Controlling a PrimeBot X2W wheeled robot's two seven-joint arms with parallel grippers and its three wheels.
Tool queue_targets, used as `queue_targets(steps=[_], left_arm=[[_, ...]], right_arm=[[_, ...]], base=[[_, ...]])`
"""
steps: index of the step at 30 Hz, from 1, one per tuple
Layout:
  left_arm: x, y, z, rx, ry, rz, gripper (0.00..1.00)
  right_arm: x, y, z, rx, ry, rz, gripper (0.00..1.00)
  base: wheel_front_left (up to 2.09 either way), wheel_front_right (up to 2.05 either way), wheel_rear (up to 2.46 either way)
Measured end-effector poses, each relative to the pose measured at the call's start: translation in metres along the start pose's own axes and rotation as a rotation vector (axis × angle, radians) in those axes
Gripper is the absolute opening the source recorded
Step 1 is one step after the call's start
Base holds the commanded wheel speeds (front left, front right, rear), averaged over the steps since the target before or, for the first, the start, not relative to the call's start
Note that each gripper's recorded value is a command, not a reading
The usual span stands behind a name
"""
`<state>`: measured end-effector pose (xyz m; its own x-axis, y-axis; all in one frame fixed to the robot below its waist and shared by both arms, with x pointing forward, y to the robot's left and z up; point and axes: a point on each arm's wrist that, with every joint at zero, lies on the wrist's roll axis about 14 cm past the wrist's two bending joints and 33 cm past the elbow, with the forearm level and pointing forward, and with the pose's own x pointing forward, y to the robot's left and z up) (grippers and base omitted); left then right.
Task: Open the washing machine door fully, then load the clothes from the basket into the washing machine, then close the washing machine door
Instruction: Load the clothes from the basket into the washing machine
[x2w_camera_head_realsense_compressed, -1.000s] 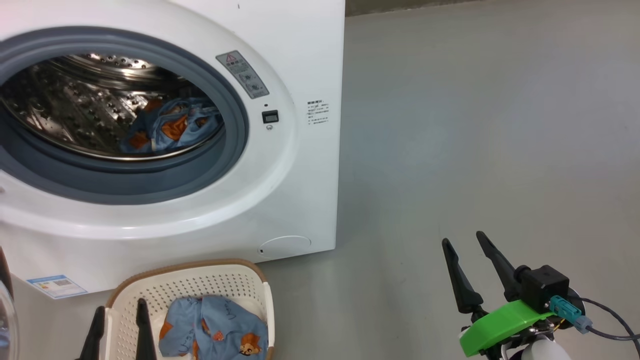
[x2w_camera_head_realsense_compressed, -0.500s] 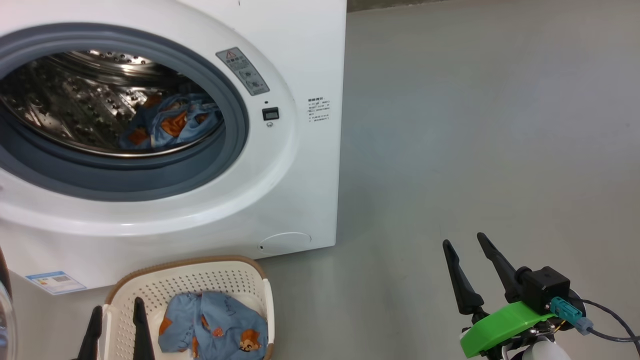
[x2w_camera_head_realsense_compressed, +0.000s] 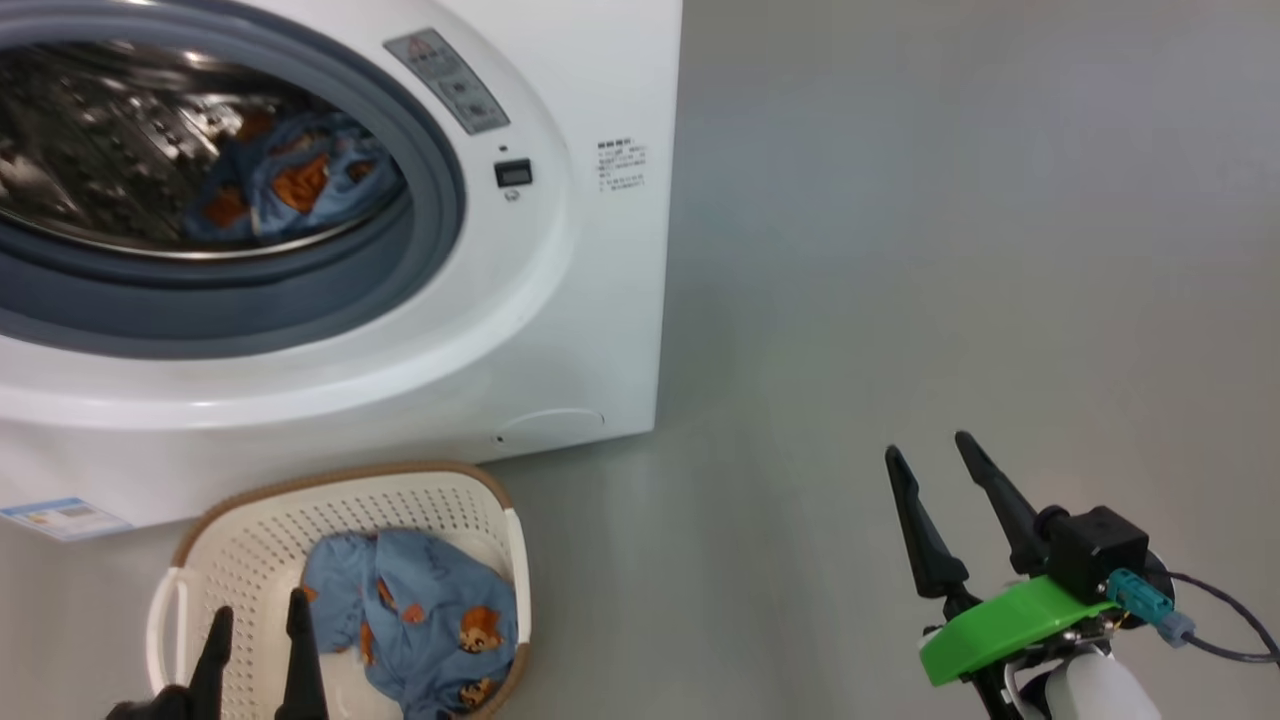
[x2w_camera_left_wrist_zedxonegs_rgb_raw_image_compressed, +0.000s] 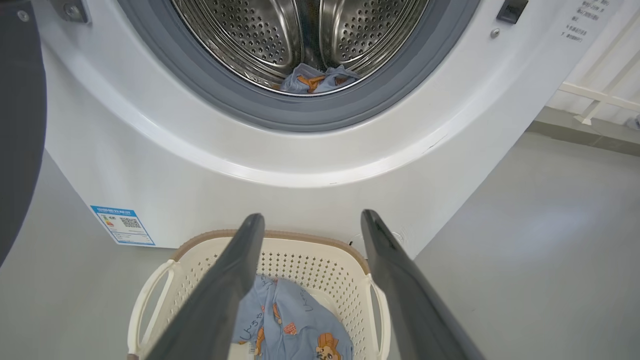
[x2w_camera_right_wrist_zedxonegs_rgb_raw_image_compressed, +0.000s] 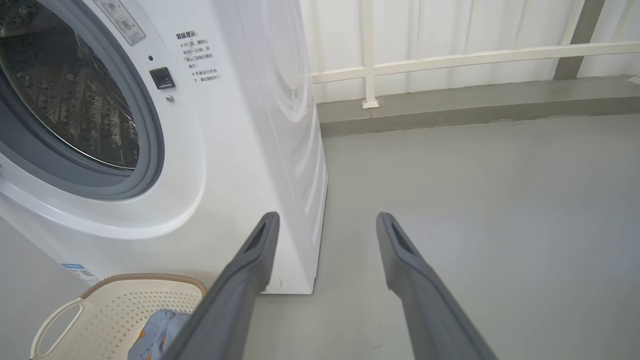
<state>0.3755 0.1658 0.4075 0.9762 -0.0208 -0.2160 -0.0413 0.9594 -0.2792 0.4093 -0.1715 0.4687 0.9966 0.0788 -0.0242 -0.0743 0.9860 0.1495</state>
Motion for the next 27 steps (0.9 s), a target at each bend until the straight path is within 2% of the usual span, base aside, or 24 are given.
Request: queue_targets(steps=[16, 27], left_arm=[[0.057, 0.006, -0.086, -0.046, 0.262, 0.008, 1.0], [0.089, 0.028, -0.143, -0.016, 0.433, 0.03, 1.0]], right_arm=[[0.033, -0.016, -0.037, -0.007, 0.079, -0.027, 1.0], [0.049, -0.027, -0.076, -0.007, 0.154, -0.045, 1.0]], base=[[0.0, 0.0, 0.0], [0.0, 0.0, 0.0]])
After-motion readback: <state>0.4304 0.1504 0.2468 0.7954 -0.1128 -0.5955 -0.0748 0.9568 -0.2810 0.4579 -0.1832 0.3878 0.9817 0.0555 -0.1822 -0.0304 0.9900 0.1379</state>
